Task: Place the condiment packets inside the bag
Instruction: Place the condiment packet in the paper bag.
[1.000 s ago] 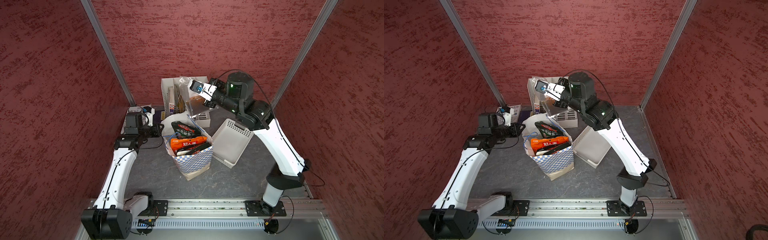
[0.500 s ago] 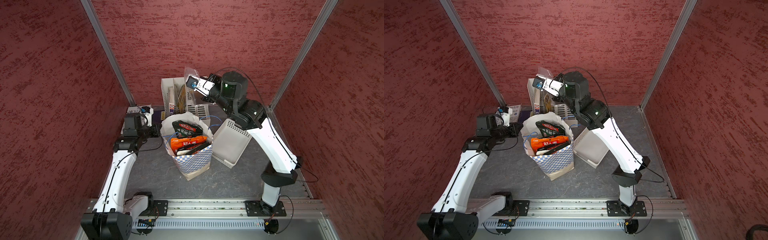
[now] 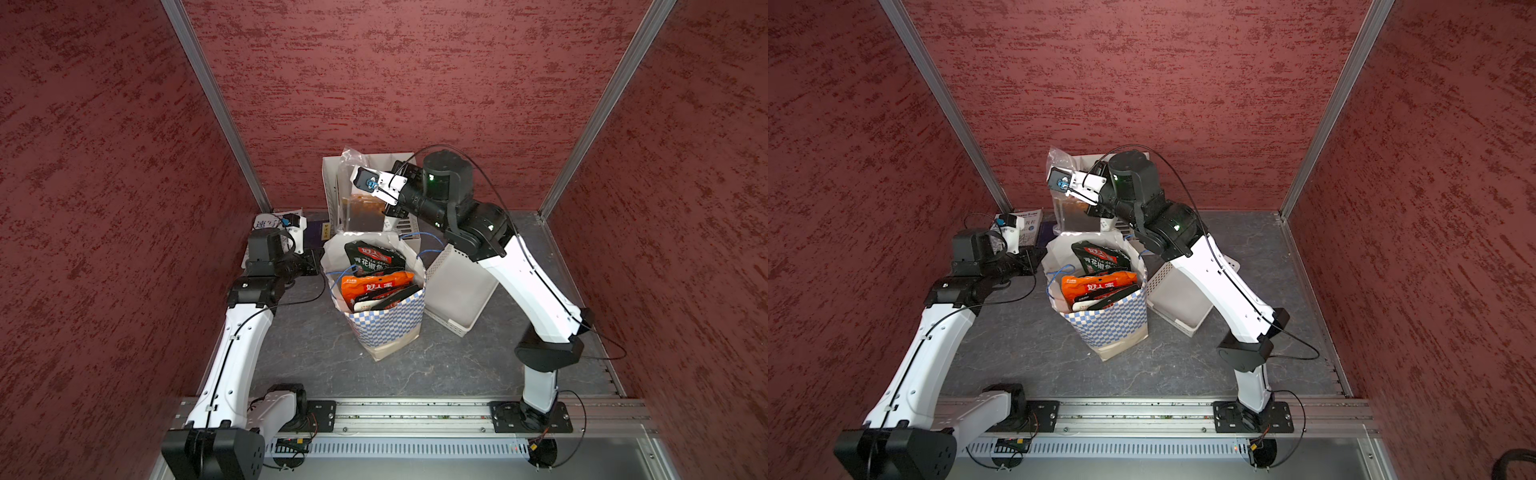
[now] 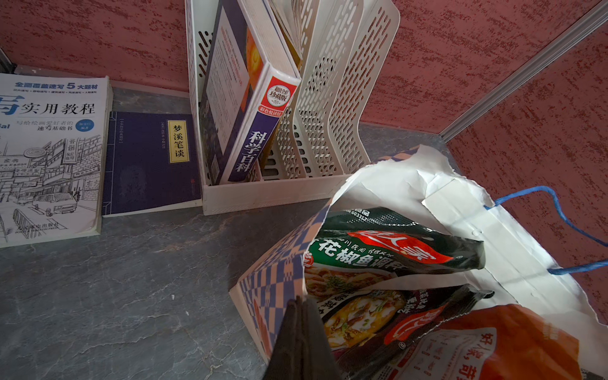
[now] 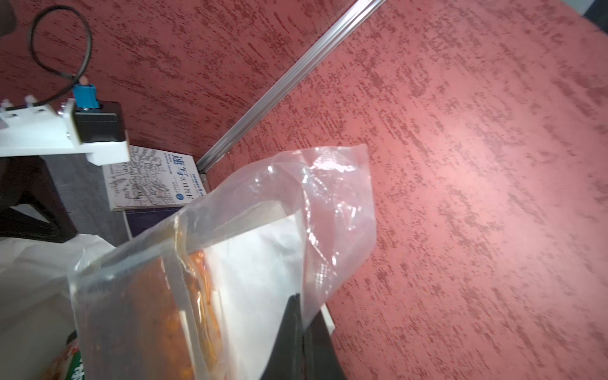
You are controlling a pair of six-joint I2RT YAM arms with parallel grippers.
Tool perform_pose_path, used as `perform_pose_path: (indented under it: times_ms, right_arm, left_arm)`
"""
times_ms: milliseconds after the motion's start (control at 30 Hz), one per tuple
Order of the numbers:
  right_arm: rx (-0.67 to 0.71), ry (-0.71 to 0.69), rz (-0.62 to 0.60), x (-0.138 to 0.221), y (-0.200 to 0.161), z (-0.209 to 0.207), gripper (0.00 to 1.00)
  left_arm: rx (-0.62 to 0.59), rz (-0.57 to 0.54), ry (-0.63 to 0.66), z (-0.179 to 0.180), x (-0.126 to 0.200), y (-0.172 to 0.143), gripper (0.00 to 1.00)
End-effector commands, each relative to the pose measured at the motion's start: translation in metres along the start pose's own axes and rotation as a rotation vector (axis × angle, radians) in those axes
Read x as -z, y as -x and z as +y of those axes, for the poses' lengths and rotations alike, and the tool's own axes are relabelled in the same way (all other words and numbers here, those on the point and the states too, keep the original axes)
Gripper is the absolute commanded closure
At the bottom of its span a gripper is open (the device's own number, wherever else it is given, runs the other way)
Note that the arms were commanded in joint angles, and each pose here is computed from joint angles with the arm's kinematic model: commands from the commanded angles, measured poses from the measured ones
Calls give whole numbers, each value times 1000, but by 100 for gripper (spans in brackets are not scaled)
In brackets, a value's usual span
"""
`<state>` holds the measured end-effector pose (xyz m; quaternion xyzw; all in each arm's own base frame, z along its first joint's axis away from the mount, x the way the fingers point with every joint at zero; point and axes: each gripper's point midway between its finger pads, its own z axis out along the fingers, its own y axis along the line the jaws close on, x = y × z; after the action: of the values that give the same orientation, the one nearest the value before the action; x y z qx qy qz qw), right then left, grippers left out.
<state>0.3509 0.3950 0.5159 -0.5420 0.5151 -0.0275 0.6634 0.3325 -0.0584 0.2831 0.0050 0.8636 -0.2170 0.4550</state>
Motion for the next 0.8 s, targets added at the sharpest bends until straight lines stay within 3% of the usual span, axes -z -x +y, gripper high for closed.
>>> perform_pose_path:
  times_ms: [0,567,767]
  right_arm:
    - [-41,19,-115,-10,19,7,100]
    - [97,-19,-23,-75,-19,37,100]
    - [122,-103,-10,-77,-21,23,100]
  left_arm:
    - [-7,-39,-19,-3,3,7,100]
    - [1,-35,-36,-4,2,6,100]
    - [1,-33,-39,-5,1,5,100]
